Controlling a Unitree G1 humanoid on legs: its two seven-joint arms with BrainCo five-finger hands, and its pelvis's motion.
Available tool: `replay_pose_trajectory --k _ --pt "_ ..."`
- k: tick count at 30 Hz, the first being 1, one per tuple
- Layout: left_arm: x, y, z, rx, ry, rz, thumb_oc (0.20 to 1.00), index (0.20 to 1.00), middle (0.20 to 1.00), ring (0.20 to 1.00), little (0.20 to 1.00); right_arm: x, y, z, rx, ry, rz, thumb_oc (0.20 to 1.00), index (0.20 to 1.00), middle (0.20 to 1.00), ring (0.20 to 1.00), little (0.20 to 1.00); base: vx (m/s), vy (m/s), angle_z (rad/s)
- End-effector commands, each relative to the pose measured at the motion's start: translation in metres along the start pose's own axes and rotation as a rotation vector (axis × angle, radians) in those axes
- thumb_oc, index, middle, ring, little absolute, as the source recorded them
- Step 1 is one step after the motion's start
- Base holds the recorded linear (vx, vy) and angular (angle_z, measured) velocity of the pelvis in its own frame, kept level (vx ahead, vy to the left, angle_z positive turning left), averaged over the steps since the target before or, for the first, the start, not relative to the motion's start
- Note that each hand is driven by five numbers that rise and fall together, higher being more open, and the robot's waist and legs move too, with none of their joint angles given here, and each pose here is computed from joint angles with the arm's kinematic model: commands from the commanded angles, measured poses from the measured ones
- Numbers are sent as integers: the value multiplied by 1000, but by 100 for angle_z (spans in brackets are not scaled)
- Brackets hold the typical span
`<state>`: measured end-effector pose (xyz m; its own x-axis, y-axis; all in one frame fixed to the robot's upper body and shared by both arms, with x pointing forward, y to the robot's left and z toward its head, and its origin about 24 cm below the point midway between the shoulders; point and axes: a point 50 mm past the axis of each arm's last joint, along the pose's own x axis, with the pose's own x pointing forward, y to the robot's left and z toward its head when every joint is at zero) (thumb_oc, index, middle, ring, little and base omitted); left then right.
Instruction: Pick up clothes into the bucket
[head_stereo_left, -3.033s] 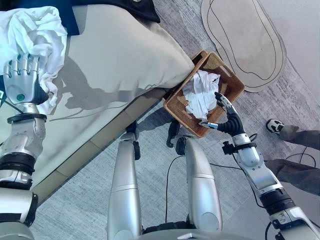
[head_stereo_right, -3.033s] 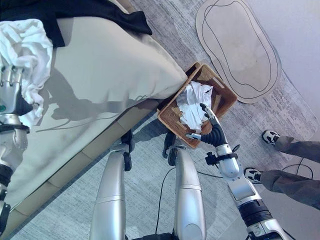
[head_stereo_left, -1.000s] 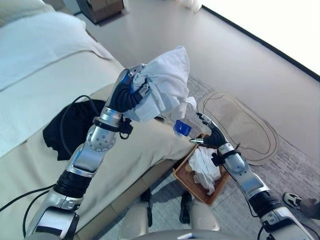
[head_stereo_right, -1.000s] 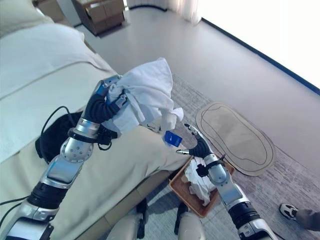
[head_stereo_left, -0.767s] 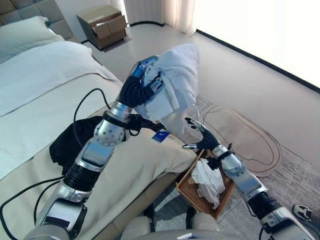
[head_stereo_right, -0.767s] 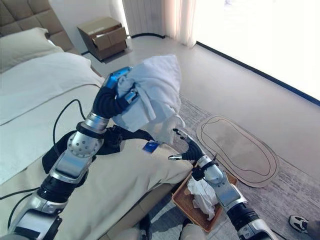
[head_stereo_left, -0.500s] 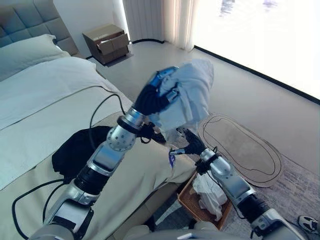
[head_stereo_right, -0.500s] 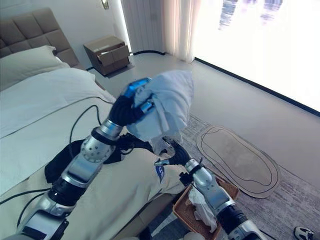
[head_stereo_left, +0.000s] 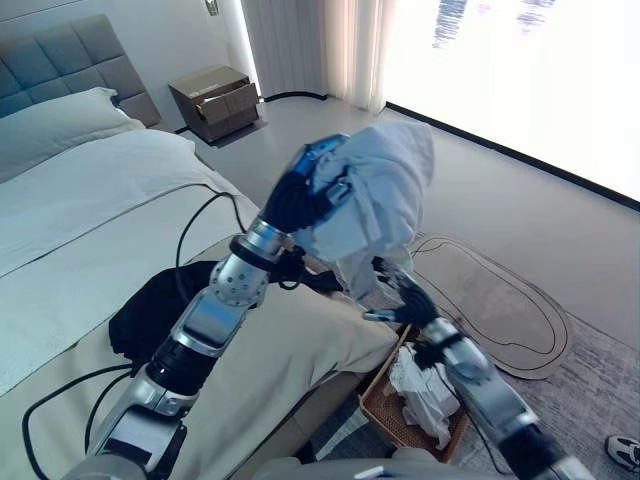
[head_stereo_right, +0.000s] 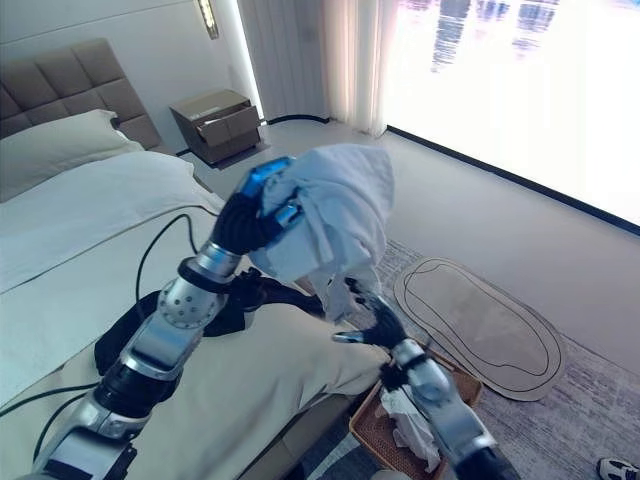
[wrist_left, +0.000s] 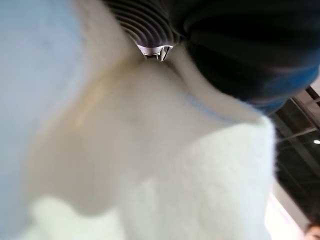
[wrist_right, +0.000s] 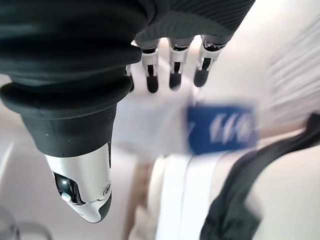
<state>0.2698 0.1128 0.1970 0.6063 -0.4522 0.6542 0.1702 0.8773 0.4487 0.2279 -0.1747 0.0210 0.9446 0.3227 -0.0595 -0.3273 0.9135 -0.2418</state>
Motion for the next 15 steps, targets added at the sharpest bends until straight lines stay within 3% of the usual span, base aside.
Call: replay_pose_trajectory --k 1,5,15 --pt "10 20 12 72 -89 75 200 200 200 200 200 3 -14 33 78 -188 -63 1000 1000 1000 1000 1000 0 0 0" --pt "0 29 7 82 -49 112 200 200 200 200 200 -15 -50 30 289 -270 -371 1000 1000 1000 1000 1000 15 -3 -1" --pt "5 15 23 -89 -129 44 200 200 200 200 200 19 -33 64 111 -366 -293 1000 1000 1000 1000 1000 -1 0 -1"
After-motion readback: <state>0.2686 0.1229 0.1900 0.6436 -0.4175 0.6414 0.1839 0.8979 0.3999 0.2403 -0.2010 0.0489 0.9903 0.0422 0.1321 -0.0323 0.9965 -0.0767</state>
